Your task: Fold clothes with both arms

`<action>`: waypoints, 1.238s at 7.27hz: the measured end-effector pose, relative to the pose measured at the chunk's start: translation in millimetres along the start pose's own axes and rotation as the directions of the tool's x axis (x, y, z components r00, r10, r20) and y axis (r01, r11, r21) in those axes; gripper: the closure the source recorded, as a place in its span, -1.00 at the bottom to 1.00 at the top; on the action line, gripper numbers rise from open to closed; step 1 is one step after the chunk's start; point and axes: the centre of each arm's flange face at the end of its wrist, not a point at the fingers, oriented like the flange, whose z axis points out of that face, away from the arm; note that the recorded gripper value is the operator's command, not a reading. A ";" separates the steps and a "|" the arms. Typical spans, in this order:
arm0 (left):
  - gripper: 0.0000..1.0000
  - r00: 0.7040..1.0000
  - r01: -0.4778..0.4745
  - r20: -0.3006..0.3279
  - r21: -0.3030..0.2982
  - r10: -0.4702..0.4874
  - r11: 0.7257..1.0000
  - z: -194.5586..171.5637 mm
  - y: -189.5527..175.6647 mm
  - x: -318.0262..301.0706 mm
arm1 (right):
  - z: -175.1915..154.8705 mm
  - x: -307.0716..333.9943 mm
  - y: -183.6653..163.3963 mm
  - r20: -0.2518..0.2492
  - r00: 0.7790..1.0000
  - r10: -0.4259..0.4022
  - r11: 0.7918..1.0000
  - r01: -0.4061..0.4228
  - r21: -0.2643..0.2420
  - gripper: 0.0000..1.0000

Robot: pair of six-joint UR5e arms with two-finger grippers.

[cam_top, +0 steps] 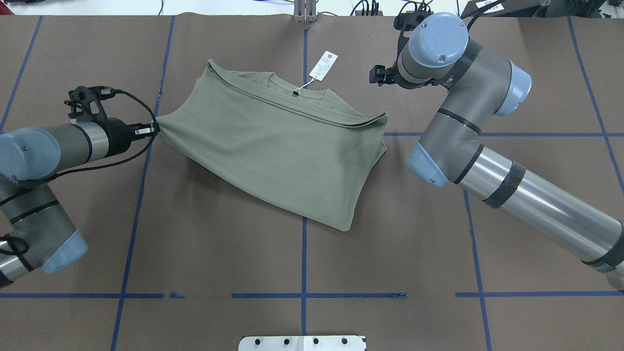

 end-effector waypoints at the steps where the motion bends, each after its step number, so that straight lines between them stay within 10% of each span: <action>1: 1.00 0.999 -0.042 0.036 0.027 0.041 0.999 30.3 -37.1 -0.1 | -0.1 0.1 -0.2 0.000 1.000 0.001 1.000 -0.001 0.000 -1.00; 4: 1.00 0.963 -0.202 0.188 0.031 0.193 0.979 103.4 -149.4 -22.7 | -4.4 -1.3 0.7 0.009 1.000 0.003 1.000 -0.003 0.004 -1.00; 5: -0.90 0.942 -0.250 0.233 0.009 0.241 0.968 124.1 -172.1 -25.7 | -7.3 -1.8 0.9 0.014 1.000 0.004 1.000 -0.004 0.006 -1.00; 7: -1.00 0.912 -0.341 0.235 -0.019 0.336 0.940 128.6 -189.8 -25.2 | -11.2 -6.1 1.8 0.023 1.000 0.010 1.000 -0.010 0.008 -0.99; 9: -1.00 0.933 -0.348 0.076 -0.066 0.353 0.935 91.2 -206.0 -19.4 | -14.7 -23.6 3.7 0.068 0.993 0.097 0.995 -0.099 0.014 -0.65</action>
